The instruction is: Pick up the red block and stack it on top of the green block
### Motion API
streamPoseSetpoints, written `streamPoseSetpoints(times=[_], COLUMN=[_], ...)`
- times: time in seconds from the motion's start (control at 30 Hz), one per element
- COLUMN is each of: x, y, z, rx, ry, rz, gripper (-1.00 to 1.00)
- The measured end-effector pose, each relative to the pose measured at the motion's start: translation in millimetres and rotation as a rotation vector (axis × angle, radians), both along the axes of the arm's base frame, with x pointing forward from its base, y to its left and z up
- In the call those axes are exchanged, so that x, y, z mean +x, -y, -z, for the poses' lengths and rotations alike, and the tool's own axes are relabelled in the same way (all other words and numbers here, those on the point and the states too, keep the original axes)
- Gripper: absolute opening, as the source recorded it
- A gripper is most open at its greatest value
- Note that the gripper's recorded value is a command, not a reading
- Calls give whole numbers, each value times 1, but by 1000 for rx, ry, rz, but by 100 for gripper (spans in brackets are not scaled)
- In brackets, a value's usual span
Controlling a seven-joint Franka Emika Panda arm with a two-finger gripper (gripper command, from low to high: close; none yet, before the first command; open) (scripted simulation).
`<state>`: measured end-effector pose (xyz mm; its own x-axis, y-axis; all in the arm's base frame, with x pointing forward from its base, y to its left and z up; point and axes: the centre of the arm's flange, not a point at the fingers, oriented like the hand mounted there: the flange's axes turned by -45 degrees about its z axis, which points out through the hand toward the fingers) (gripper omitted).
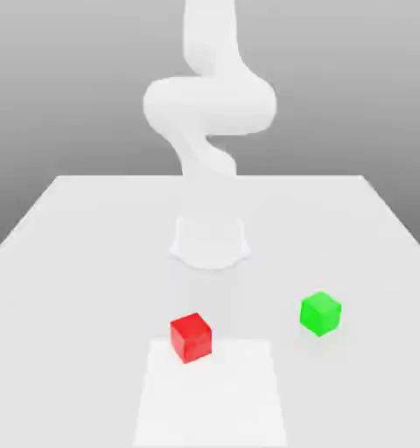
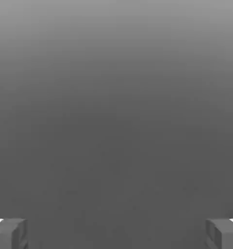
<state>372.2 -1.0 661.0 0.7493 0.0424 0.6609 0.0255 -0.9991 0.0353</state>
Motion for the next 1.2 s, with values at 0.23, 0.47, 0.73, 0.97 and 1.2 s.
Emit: streamPoseSetpoints(times=[0.23, 0.47, 0.73, 0.97, 1.2], x=[41, 4, -45, -47, -46], y=[11, 25, 29, 30, 30], z=[174, 351, 499, 514, 481], rx=[-114, -160, -161, -161, -159], ry=[-261, -539, -710, -714, -713], rz=[-137, -319, -449, -450, -449], gripper=[0, 0, 0, -100, -100])
